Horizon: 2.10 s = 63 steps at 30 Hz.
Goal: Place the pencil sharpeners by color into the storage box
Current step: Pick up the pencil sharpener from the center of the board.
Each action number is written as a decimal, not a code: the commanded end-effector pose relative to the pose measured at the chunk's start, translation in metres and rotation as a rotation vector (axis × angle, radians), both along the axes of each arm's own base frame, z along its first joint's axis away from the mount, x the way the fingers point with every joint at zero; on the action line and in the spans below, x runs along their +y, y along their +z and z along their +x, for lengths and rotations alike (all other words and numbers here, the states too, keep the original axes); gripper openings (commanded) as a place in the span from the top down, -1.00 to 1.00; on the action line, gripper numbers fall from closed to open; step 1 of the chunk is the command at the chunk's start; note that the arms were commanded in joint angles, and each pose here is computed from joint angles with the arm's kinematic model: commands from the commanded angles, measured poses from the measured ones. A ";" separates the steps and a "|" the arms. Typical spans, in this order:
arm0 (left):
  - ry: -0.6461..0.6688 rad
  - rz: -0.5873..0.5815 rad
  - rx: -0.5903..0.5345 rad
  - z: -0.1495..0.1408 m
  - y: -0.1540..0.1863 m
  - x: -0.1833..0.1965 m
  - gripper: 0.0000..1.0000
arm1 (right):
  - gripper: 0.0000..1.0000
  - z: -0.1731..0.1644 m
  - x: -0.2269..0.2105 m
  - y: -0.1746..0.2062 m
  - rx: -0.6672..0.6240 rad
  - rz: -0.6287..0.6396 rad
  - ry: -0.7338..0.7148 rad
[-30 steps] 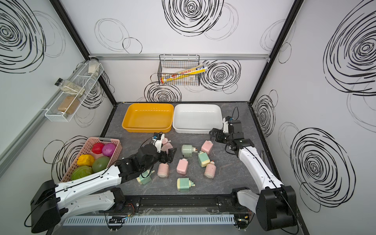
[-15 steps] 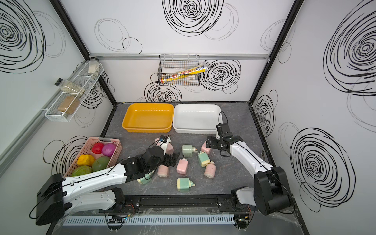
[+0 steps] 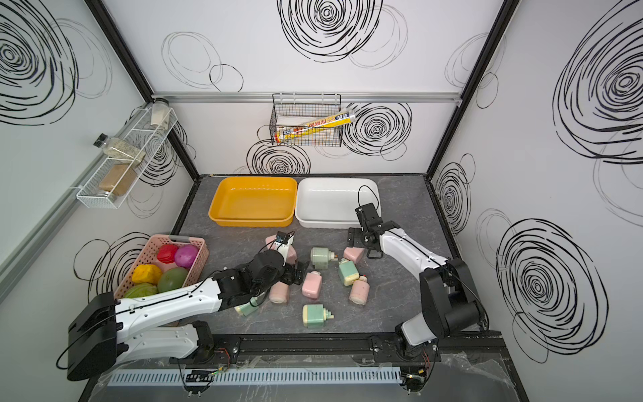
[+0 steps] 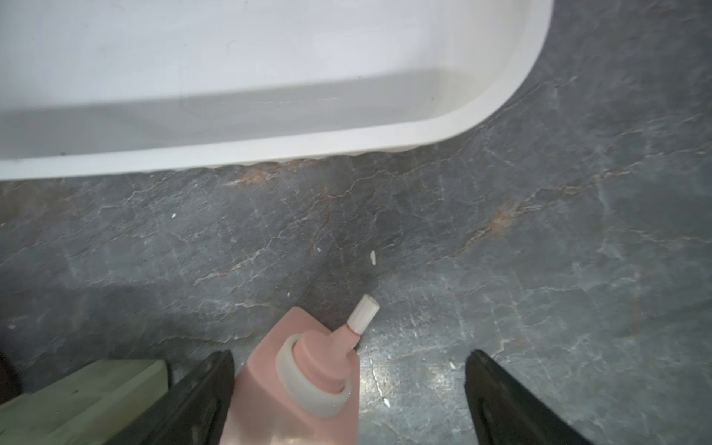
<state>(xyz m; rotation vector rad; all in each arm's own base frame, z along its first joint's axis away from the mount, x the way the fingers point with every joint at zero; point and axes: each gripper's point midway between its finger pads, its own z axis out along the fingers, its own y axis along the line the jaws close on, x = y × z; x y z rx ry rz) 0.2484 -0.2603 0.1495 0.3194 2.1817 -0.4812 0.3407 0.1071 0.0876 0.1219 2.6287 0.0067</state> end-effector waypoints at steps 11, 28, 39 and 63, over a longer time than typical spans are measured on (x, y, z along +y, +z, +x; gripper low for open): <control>0.034 -0.035 -0.024 0.008 0.007 0.001 -0.99 | -0.95 -0.028 -0.052 -0.010 0.067 -0.299 -0.102; 0.023 -0.050 -0.021 0.008 0.008 -0.001 -0.98 | -1.00 -0.047 -0.019 0.027 0.046 -0.062 0.068; 0.033 -0.046 -0.022 0.010 0.008 0.002 -0.99 | -0.99 -0.092 -0.012 0.012 0.178 0.015 0.122; 0.053 -0.058 -0.019 0.012 0.007 0.005 -0.98 | -0.97 -0.084 0.016 -0.005 0.195 0.010 0.195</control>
